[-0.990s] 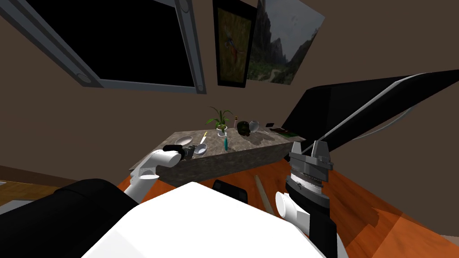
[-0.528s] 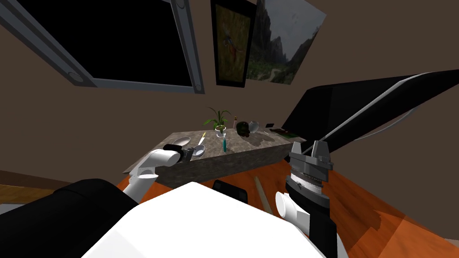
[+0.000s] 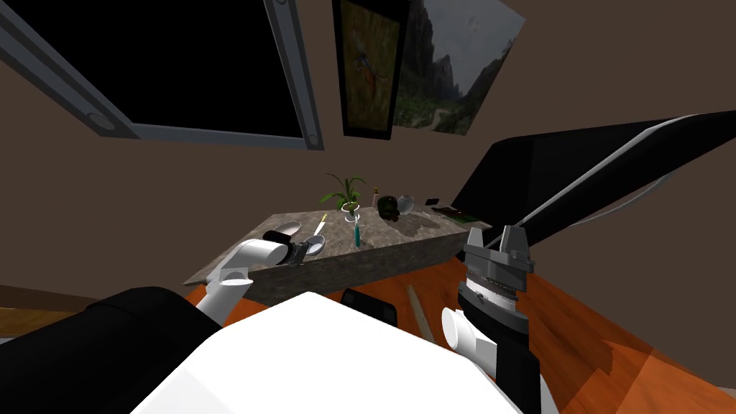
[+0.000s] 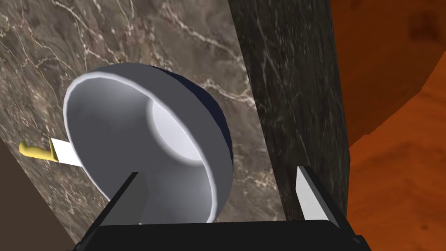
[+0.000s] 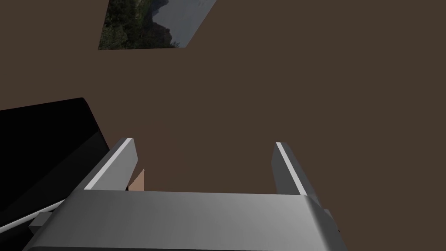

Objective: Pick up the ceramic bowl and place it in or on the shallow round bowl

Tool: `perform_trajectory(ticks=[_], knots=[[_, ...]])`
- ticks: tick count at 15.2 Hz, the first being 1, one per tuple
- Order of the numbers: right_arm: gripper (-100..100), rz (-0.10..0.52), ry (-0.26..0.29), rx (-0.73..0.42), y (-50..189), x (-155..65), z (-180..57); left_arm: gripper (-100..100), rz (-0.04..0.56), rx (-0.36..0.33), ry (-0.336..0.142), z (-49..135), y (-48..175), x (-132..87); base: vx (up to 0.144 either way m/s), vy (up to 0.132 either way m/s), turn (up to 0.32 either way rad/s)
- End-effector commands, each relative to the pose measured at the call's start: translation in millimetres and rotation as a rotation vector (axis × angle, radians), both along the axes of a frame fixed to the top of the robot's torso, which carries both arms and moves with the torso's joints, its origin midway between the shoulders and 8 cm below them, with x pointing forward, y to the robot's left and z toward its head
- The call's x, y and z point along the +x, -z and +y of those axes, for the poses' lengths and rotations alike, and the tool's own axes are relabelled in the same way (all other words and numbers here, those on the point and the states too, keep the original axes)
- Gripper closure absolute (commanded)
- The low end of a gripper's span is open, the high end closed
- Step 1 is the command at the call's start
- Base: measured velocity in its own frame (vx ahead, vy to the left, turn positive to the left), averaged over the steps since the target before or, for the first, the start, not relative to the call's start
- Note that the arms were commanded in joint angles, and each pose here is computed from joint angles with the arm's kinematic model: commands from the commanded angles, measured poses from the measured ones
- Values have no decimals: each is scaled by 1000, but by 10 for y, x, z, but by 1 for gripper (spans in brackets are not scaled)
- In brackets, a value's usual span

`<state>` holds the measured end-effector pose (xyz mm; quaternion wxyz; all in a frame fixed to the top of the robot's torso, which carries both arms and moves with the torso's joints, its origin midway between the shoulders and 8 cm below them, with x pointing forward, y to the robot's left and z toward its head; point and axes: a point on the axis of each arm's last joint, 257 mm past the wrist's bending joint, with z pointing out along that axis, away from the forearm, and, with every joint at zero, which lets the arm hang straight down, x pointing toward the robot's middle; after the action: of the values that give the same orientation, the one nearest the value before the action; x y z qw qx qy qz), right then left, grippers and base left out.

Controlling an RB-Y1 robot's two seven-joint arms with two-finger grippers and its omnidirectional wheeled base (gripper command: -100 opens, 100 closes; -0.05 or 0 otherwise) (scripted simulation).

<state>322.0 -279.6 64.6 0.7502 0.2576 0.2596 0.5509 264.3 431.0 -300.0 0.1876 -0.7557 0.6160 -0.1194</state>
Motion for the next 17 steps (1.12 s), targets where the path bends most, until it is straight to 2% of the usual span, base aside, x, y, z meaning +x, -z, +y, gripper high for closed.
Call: perform_trajectory(ticks=[1, 7, 8, 9, 13, 14, 17], knots=[[0, 0, 0, 0, 0, 0, 0, -100, 26, -10, -5, 1, 25, -60, 40, -12, -10], [0, 0, 0, 0, 0, 0, 0, -100, 10, -7, -14, 71, 209, 56, -5, -2, -27], [0, 0, 0, 0, 0, 0, 0, -100, 13, -8, -13, 54, 171, 40, -12, 0, -11], [0, 0, 0, 0, 0, 0, 0, 100, 11, -7, -13, 58, 176, 47, 0, 0, 0], [0, 0, 0, 0, 0, 0, 0, 100, 11, -1, 3, 44, 167, 58, -2, 0, -23], [0, 0, 0, 0, 0, 0, 0, 100, 13, -7, -8, 31, 103, 9, 10, -1, 78], [0, 0, 0, 0, 0, 0, 0, 100, 16, -6, -3, -2, 20, -32, 18, 0, 62]])
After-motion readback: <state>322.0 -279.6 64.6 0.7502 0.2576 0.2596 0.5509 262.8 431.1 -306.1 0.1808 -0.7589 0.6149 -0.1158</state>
